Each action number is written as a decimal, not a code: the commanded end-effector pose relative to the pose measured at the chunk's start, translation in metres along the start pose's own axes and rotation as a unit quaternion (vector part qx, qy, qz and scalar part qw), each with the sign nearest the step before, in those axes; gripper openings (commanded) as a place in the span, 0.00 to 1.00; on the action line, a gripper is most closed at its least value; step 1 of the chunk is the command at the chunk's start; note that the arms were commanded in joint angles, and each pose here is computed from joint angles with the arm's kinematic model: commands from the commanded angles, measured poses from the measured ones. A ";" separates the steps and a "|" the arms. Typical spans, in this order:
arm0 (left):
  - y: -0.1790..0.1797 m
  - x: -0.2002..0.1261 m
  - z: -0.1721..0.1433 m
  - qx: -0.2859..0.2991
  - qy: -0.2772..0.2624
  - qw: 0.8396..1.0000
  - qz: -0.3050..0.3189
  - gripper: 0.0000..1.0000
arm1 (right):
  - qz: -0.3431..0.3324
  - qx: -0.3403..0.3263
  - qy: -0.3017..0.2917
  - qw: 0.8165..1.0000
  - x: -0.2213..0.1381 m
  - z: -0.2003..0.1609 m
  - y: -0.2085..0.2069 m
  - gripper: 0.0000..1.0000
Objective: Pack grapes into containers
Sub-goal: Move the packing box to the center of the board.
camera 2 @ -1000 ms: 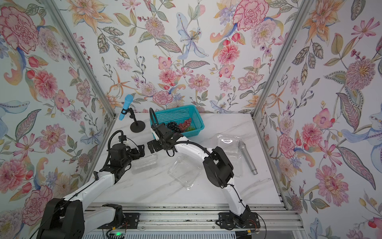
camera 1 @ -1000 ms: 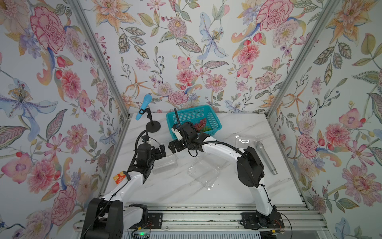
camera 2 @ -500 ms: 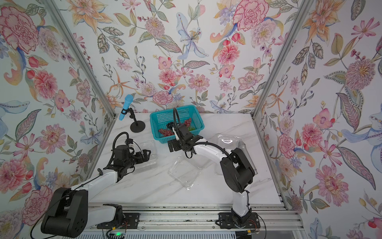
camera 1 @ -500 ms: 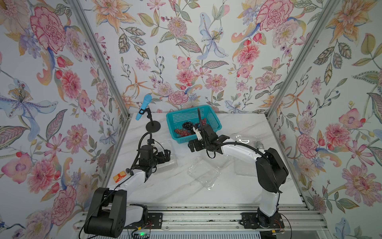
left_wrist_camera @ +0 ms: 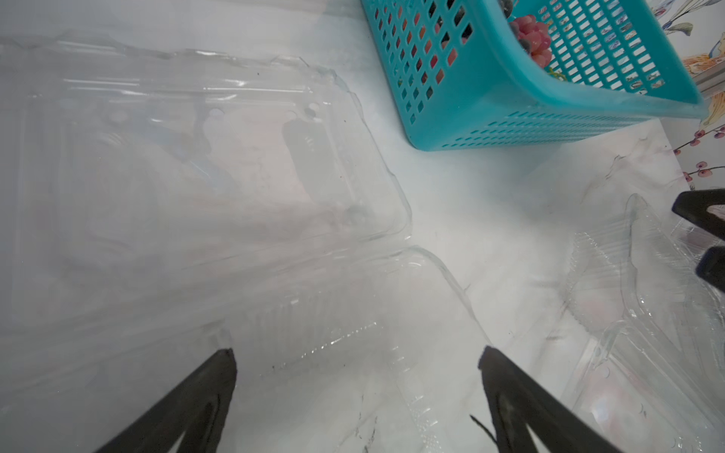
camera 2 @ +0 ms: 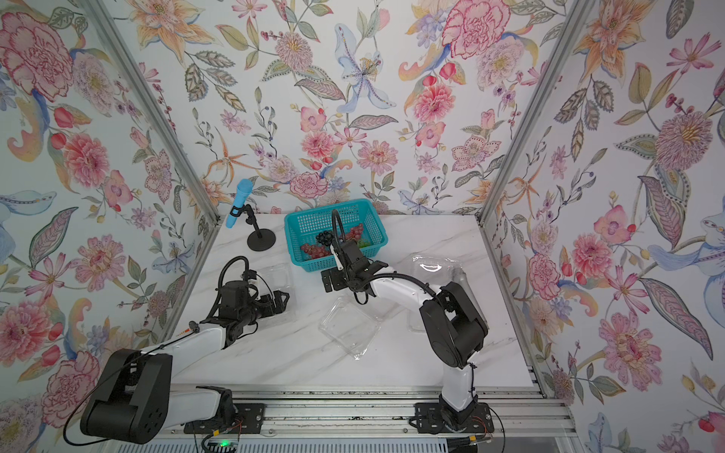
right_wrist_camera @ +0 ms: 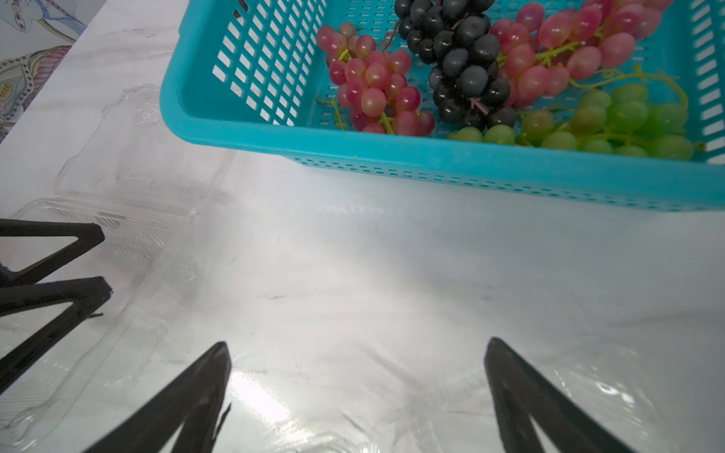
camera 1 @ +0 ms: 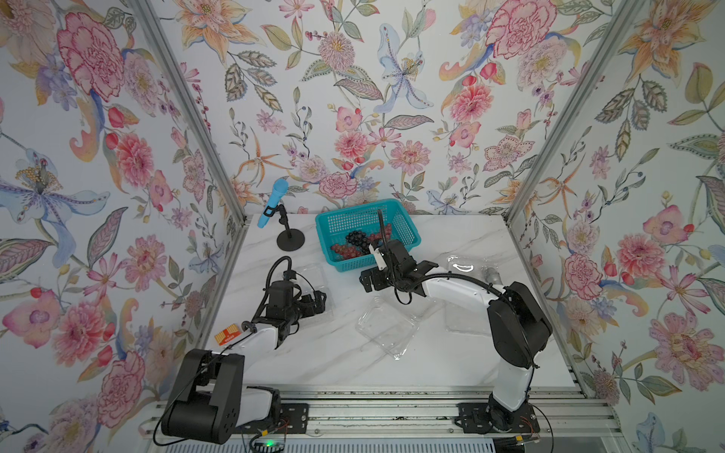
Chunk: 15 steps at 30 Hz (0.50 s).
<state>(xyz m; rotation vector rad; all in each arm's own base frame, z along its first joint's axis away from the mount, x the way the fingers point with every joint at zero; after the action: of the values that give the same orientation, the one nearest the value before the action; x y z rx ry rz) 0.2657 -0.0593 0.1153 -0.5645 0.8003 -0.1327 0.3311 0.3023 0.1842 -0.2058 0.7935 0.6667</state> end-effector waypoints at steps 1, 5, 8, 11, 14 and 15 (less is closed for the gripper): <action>0.005 0.004 -0.004 -0.012 -0.014 1.000 0.012 1.00 | -0.003 0.007 -0.020 1.000 -0.009 0.007 -0.001 0.99; 0.005 0.003 0.009 -0.012 -0.059 0.998 0.029 1.00 | -0.006 0.006 -0.020 1.000 -0.011 0.006 -0.003 1.00; 0.004 0.005 0.023 -0.013 -0.089 0.995 0.046 1.00 | -0.006 0.007 -0.022 1.000 -0.012 0.006 -0.003 1.00; 0.006 0.008 0.037 -0.019 -0.116 0.991 0.063 1.00 | -0.008 0.006 -0.022 1.000 -0.014 0.006 -0.004 1.00; 0.008 0.015 0.049 -0.024 -0.130 0.988 0.077 1.00 | -0.013 0.009 -0.023 1.000 -0.015 0.006 -0.009 1.00; 0.010 0.017 0.052 -0.026 -0.135 0.987 0.082 1.00 | -0.014 0.012 -0.023 1.000 -0.015 0.005 -0.011 1.00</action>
<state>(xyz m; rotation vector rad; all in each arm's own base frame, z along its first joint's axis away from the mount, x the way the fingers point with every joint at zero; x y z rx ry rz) 0.2970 -0.0433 0.1184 -0.5422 0.6646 0.0439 0.3304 0.2971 0.1869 -0.2004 0.7877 0.6601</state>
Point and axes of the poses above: each gripper's point midway between its finger pads, its own x axis out along the fingers, its own y axis along the line the jaws close on, z = x × y, the point moved 9 cm from there along -x, back along the fingers, and after that the axes turned 10 degrees about -x, right-handed, at the moved point
